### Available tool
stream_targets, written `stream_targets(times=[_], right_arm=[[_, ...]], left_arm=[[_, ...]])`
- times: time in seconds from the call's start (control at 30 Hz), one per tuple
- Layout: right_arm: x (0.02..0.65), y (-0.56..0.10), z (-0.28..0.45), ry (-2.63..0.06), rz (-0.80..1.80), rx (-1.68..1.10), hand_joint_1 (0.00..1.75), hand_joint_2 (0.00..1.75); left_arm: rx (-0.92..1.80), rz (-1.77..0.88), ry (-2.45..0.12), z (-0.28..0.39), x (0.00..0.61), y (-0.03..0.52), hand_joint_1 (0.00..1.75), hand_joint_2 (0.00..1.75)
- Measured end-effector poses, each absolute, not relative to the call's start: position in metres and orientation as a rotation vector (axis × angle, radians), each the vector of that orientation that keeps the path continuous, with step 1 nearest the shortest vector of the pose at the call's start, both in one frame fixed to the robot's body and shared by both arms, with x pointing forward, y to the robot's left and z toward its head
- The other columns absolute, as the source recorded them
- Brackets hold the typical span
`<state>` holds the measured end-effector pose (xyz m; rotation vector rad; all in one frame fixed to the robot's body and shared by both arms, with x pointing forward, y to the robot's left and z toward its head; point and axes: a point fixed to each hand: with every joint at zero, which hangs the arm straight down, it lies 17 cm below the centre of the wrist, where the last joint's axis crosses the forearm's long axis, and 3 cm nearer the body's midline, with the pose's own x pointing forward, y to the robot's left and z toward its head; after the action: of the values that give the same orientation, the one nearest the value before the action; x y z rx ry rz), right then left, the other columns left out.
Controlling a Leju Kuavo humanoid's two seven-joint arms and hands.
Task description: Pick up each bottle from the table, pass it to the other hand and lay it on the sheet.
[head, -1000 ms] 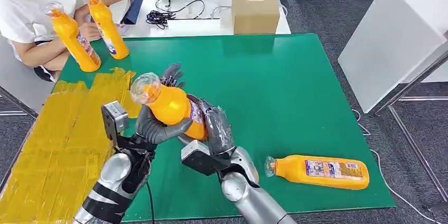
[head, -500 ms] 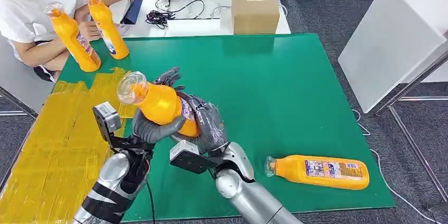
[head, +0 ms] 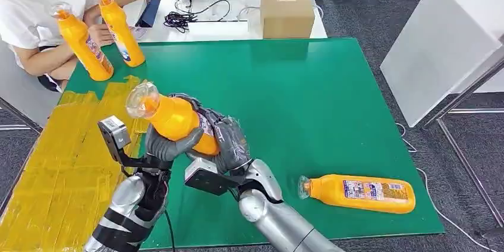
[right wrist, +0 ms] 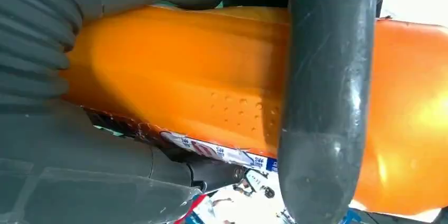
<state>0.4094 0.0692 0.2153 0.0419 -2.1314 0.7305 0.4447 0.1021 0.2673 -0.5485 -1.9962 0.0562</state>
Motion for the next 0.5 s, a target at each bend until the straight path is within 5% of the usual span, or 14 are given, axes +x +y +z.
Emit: stream_targets(times=[0.03, 0.07, 0.1, 0.5], right_arm=[[0.410, 0.070, 0.215, -2.131, 0.732, 0.043, 1.75, 1.75], [0.409, 0.070, 0.215, -2.130, 0.735, 0.044, 1.19, 1.75], [0.410, 0.070, 0.215, -2.131, 0.736, 0.043, 0.00, 1.75], [0.390, 0.016, 0.241, -2.218, 0.591, -0.012, 0.00, 1.75]], left_arm=[[-0.546, 0.059, -1.997, 0.267, 0.445, 0.103, 1.75, 1.75], [-0.543, 0.063, -1.999, 0.267, 0.445, 0.104, 1.75, 1.75], [-0.538, 0.067, -2.001, 0.267, 0.445, 0.104, 1.75, 1.75], [-0.227, 0.134, -2.146, 0.283, 0.446, 0.156, 1.75, 1.75]])
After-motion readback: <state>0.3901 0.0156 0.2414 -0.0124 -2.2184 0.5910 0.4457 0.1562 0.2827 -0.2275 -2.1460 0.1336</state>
